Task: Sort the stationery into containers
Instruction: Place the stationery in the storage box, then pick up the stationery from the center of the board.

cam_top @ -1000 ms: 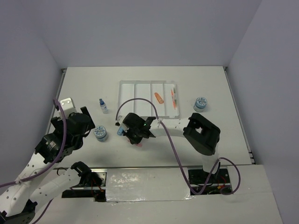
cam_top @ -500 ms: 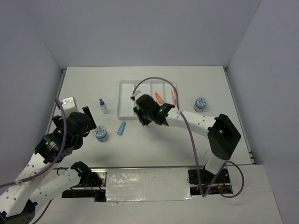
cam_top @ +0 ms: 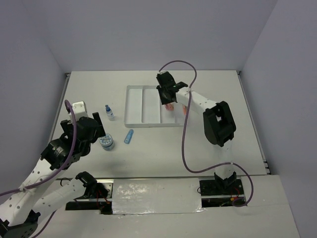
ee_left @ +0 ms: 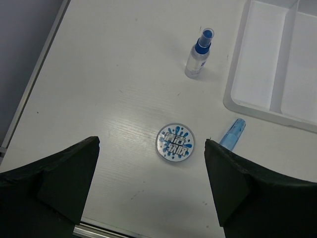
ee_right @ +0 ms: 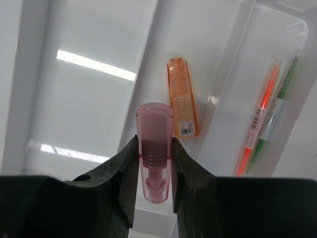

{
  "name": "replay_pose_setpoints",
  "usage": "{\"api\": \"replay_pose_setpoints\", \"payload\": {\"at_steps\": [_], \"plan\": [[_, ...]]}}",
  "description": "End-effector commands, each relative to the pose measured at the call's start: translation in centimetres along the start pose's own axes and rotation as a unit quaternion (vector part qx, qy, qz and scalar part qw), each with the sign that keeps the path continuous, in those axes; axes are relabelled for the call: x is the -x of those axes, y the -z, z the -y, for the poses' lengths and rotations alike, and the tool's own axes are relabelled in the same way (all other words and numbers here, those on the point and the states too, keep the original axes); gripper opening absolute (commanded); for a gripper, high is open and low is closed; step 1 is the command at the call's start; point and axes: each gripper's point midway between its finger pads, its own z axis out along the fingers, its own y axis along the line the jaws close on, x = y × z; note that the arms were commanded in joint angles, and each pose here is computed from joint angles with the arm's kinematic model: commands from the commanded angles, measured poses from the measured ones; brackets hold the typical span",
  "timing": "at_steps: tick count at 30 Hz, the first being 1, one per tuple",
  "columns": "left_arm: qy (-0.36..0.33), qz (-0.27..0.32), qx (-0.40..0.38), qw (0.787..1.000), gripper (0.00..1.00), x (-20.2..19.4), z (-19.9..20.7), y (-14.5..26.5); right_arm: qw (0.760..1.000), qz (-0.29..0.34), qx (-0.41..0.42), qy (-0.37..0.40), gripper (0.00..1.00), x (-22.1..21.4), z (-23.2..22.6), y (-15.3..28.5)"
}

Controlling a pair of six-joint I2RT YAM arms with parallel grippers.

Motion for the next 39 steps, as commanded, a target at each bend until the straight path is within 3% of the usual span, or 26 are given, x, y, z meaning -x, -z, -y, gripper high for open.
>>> {"api": "replay_pose_setpoints", "payload": {"at_steps": [1,3,4,8,11,12,16,17,19,21,22,27,39], "plan": [[-0.005,0.007,-0.007,1.0,0.99,0.4,0.5,-0.2,1.0,-0.01,0.008,-0.012,0.22,0.6,0.6,-0.5],[-0.005,0.006,-0.008,1.0,0.99,0.4,0.6,-0.3,1.0,-0.012,0.012,-0.02,0.34,0.4,0.4,-0.5],[-0.006,0.005,-0.008,1.0,0.99,0.3,0.5,-0.3,1.0,-0.006,0.014,-0.025,0.48,0.8,0.3,0.0],[-0.01,0.003,-0.014,1.0,0.99,0.3,0.9,-0.4,0.999,0.012,0.019,-0.037,0.76,1.5,0.5,1.6],[-0.019,-0.003,-0.034,0.999,0.99,0.0,1.7,-0.5,0.998,0.027,0.022,-0.043,0.8,2.5,0.6,3.5],[-0.027,-0.002,-0.047,0.999,0.99,0.0,2.3,-0.6,0.998,0.03,0.03,-0.041,0.98,2.6,0.3,3.9],[-0.053,-0.039,-0.126,0.99,0.99,-1.4,5.7,-0.8,0.996,0.052,0.038,-0.061,1.0,3.4,0.5,7.3],[-0.057,-0.054,-0.142,0.987,0.99,-1.8,6.7,-0.8,0.996,0.042,0.04,-0.062,1.0,1.9,0.3,7.5],[-0.043,-0.098,-0.157,0.982,0.95,-3.1,8.8,-1.4,0.989,0.094,0.072,-0.085,1.0,3.1,-0.1,11.0],[-0.047,-0.147,-0.181,0.971,0.92,-5.3,11.4,-2.3,0.988,0.086,0.09,-0.09,1.0,0.6,-0.5,11.8],[-0.049,-0.161,-0.181,0.969,0.9,-6.1,12.0,-2.8,0.982,0.115,0.112,-0.097,1.0,1.3,-0.9,14.2],[-0.074,-0.207,-0.158,0.963,0.91,-9.6,14.2,-6.2,0.98,0.118,0.149,-0.058,1.0,-2.6,-2.8,17.9],[-0.126,-0.27,-0.119,0.947,0.86,-16.3,14.8,-12.3,0.971,0.137,0.193,-0.044,1.0,-7.0,-3.7,21.9]]}}
